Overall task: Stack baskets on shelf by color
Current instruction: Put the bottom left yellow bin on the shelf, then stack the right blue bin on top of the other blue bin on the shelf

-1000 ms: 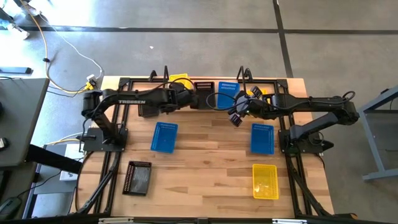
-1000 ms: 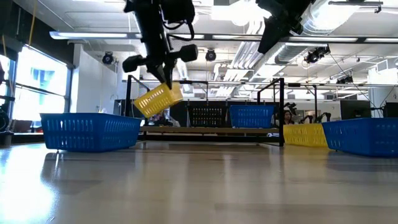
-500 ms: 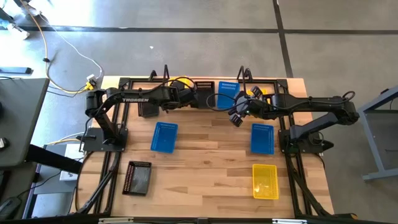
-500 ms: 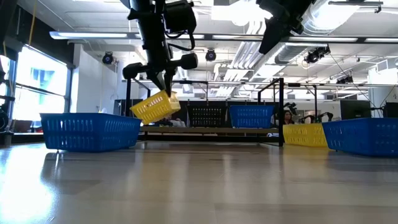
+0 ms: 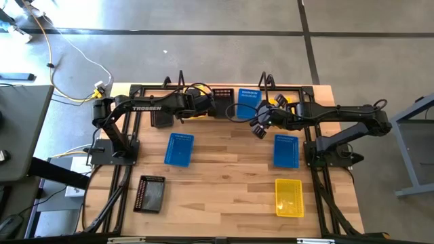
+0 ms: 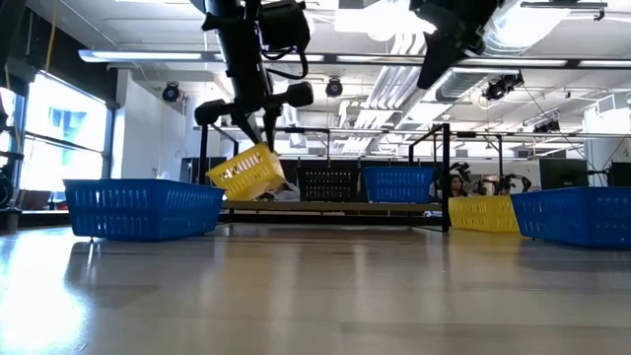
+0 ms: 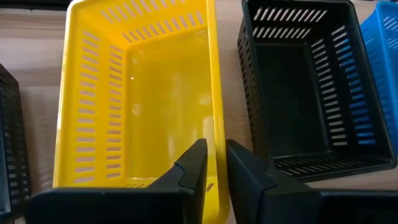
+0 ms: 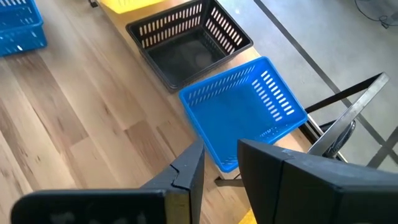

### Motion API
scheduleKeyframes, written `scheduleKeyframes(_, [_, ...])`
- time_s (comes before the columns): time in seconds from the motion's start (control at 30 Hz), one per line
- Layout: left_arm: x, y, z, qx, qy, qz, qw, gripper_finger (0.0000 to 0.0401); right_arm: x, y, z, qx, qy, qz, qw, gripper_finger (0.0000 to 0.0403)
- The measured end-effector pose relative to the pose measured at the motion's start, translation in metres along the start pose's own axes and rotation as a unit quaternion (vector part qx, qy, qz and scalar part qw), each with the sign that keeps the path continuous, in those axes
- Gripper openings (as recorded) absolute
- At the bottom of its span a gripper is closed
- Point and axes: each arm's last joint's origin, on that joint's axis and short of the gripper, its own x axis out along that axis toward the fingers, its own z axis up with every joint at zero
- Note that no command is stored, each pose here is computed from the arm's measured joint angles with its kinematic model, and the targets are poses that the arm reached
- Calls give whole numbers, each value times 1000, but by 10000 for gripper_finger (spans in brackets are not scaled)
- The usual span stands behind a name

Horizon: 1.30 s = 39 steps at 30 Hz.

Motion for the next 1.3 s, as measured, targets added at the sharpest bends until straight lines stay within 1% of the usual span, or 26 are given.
scheduleKeyframes(0.23, [0,-1,0,-3,2,-4,1000,73,0,0,0,0,1,0,1000,83])
scheduleKeyframes(0.47, [-2,-3,-5,18,2,-9,1000,86,0,0,0,0,2,2,1000,83])
scheduleKeyframes(0.6, [-6,-7,-2,34,2,-17,999,88,0,0,0,0,2,2,1000,83])
scheduleKeyframes(0.77, [-9,-11,7,32,-6,-28,999,88,0,1,0,0,4,10,1000,83])
scheduleKeyframes(0.93, [-7,-10,10,33,5,-30,999,88,0,1,0,0,5,12,1000,83])
scheduleKeyframes(1.13, [-10,-12,6,65,5,-34,997,88,0,2,-3,-6,21,34,999,83])
scheduleKeyframes(1.3, [-10,-12,5,85,0,-33,996,88,-1,3,-7,-13,55,71,996,83])
